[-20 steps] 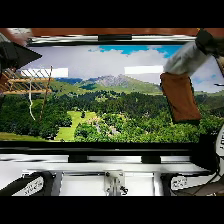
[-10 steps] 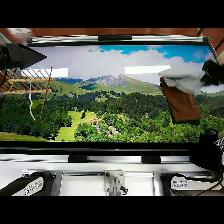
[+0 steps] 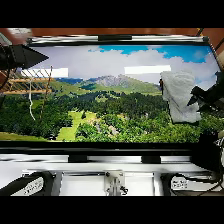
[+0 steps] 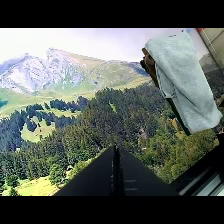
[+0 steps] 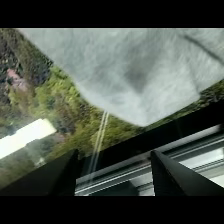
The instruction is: Fold the shirts.
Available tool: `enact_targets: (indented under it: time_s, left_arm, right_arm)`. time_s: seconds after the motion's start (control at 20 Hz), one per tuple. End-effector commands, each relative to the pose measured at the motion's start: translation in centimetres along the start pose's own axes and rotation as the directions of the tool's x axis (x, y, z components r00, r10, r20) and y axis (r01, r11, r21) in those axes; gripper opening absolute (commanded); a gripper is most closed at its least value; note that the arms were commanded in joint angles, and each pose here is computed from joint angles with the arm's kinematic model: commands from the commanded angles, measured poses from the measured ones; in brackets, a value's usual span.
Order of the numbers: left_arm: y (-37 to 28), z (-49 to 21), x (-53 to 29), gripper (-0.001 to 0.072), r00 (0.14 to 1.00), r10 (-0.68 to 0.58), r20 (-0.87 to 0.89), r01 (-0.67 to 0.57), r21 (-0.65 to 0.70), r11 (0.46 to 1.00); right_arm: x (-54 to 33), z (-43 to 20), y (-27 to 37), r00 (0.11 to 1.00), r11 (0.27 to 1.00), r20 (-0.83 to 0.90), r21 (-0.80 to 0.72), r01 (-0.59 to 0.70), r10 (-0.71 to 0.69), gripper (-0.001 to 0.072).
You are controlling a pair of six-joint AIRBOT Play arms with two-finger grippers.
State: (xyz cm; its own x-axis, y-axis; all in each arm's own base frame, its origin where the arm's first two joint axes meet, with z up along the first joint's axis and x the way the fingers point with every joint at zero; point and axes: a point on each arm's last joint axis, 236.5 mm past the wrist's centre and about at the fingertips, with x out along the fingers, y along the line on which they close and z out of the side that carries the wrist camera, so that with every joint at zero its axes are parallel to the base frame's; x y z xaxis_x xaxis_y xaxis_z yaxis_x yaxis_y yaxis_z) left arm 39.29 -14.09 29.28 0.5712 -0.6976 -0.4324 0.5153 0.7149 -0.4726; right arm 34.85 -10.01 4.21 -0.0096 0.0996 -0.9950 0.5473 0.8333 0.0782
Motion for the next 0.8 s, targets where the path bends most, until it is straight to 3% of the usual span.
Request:
enact_targets:
  time_s: [0.0,0.15,0.25,0.35,0.4,0.45,0.6,0.75]
  left_arm:
    - [1.1,-0.4,0.7,0.0031,1.0,0.011,-0.021,-0.011,0.003,1.0]
    - [6.0,-3.7,2.5,0.0029,0.959,0.232,-0.164,-0.227,0.049,0.973]
    - [10.7,-6.7,2.8,0.0029,0.825,0.49,-0.283,-0.466,0.15,0.872]
    - [13.0,-9.8,3.1,0.0058,0.657,0.646,-0.389,-0.577,0.293,0.763]
    - [12.9,-11.3,3.9,0.0314,0.616,0.654,-0.439,-0.563,0.335,0.756]
    - [12.4,-12.8,4.9,0.0711,0.594,0.639,-0.488,-0.543,0.343,0.767]
    - [12.3,-15.3,6.7,0.0708,0.549,0.618,-0.563,-0.514,0.355,0.781]
    - [12.4,-16.5,6.7,0.0708,0.521,0.601,-0.606,-0.507,0.347,0.789]
  right_arm:
    - [-3.0,2.3,-1.3,0.987,0.998,0.153,-0.019,0.053,-0.05,0.0566]
    - [-12.4,6.7,4.7,0.835,0.979,0.528,-0.198,-0.055,0.154,0.0558]
    - [-16.0,5.4,10.8,0.739,0.935,0.611,-0.346,-0.075,0.286,0.0558]
    - [-13.8,1.5,16.1,0.789,0.879,0.524,-0.475,-0.041,0.32,0.0558]
    - [-11.0,-0.6,18.1,0.841,0.851,0.452,-0.525,-0.021,0.299,0.0559]
    - [-8.1,-2.2,19.3,0.887,0.838,0.376,-0.545,-0.02,0.266,0.0559]
    - [-1.3,-6.4,20.5,0.978,0.84,0.106,-0.533,-0.098,0.181,0.0559]
    - [0.0,-6.9,20.2,0.987,0.843,0.054,-0.529,-0.099,0.15,0.0559]
